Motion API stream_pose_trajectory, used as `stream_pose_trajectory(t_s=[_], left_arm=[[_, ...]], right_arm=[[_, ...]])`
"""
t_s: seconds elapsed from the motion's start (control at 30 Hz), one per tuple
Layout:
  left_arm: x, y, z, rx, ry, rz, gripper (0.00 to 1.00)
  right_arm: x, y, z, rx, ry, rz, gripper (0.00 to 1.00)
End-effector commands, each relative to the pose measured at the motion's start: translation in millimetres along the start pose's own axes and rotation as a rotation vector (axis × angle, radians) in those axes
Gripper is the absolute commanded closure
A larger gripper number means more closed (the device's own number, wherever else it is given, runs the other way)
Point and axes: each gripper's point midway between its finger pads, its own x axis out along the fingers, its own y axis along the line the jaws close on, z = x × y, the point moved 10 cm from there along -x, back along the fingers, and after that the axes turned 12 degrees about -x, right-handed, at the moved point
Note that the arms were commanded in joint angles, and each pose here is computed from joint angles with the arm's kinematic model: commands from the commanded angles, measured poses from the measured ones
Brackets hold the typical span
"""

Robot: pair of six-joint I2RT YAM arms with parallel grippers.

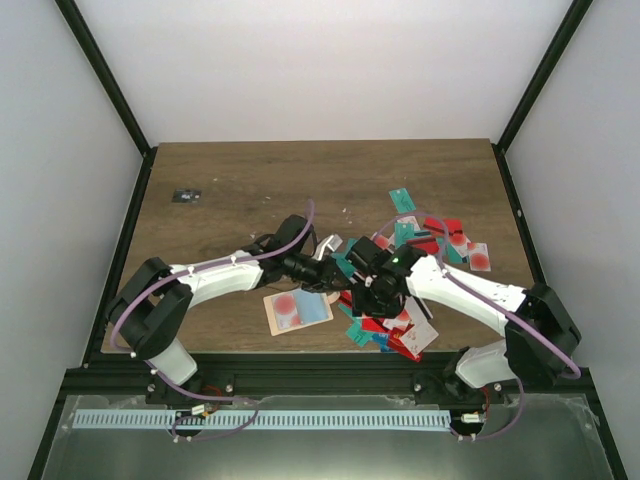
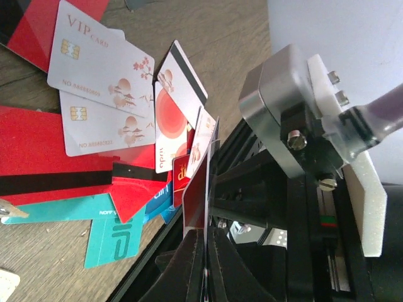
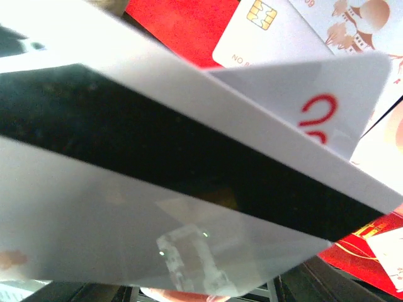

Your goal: Put the credit cards into the card holder

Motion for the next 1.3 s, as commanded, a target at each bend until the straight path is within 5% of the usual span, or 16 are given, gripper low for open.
stream_pose_trajectory(t_s=[0.0,0.23,0.43,0.67,0.9,1.27], left_arm=[[-6.9,-20.3,5.5,0.063,-0.031,-0.039,0.96],[-35.5,-15.9,16.4,0.047,-0.162,0.148,0.96],[-78.5,-20.8,24.6,0.053,-0.214,0.191,0.96],[-112.2,-36.5,3.2,0.18,-0.108,0.186,0.96],[-125.0,-56.9,-22.4,0.252,-0.005,0.049,0.96],[-137.0,-85.7,-39.2,0.37,0.057,-0.105,0.96]], right_arm=[[-11.4,0.7,14.7,0.008,-0.054,0.02,0.47],[-11.2,-29.6,31.2,0.085,-0.076,0.009,0.37],[-13.4,-45.0,51.1,0.061,-0.11,0.052,0.0],[-81.2,-13.9,74.5,-0.196,-0.37,0.267,0.0],[-127.0,0.8,44.8,-0.427,-0.581,0.502,0.02],[-115.1,10.3,19.2,-0.55,-0.446,0.827,0.18]])
